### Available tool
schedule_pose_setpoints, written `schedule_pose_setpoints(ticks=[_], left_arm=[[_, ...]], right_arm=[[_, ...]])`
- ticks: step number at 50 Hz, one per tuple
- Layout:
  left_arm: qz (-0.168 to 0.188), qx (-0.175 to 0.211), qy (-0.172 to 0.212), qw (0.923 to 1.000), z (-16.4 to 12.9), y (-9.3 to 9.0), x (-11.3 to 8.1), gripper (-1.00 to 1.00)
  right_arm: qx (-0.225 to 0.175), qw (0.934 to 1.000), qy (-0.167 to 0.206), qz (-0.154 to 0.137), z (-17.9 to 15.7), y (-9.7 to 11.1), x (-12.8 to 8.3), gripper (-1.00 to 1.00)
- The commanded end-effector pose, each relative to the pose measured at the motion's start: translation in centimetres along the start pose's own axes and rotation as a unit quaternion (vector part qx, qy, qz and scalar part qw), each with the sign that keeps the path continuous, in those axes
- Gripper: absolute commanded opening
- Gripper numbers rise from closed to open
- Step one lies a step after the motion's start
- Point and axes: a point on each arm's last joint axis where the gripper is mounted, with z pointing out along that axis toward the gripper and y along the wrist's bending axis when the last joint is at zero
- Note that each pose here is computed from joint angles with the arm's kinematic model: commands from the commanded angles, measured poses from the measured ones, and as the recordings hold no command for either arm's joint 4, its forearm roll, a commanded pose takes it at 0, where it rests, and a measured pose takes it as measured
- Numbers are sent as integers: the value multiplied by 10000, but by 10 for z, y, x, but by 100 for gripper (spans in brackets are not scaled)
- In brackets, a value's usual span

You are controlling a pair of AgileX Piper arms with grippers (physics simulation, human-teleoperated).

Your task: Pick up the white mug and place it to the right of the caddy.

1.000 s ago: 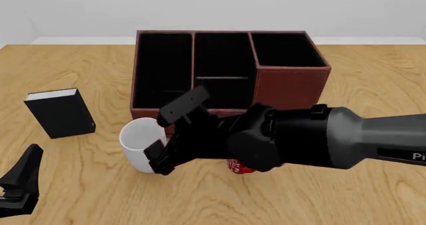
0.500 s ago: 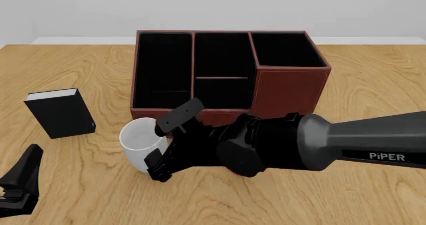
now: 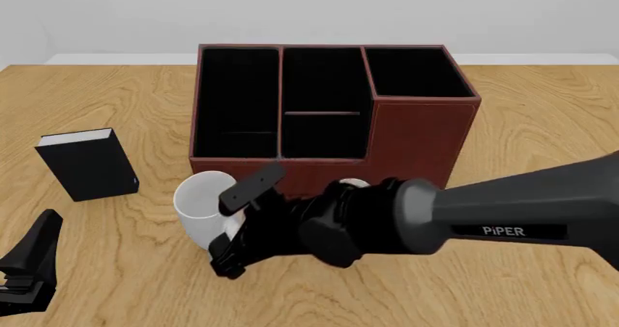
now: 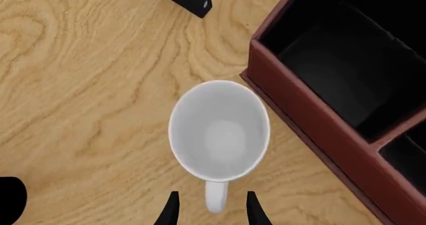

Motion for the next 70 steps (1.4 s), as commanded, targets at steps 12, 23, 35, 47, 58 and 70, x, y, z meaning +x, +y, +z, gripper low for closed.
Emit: schedule_pose_setpoints(ticks=[12,23,35,47,58,70], left_arm=[[0,0,0,10000,0,0,0,100],[0,0,0,10000,0,0,0,100],[0,0,0,10000,0,0,0,100],[0,0,0,10000,0,0,0,100],[0,0,0,10000,0,0,0,100],[0,0,0,10000,0,0,0,100]], right_arm=[[7,9999,141,51,15,0,10,100],[74,10000,33,53,8,-9,10,-100],[83,10000,-18,49,4,-11,9,-100],[230,9991,-225,-270,-24,-27,6,-100],[365,9966,-540,-505,-62,-38,-1,-100],[321,9950,-674,-670,-86,-31,-10,-100]])
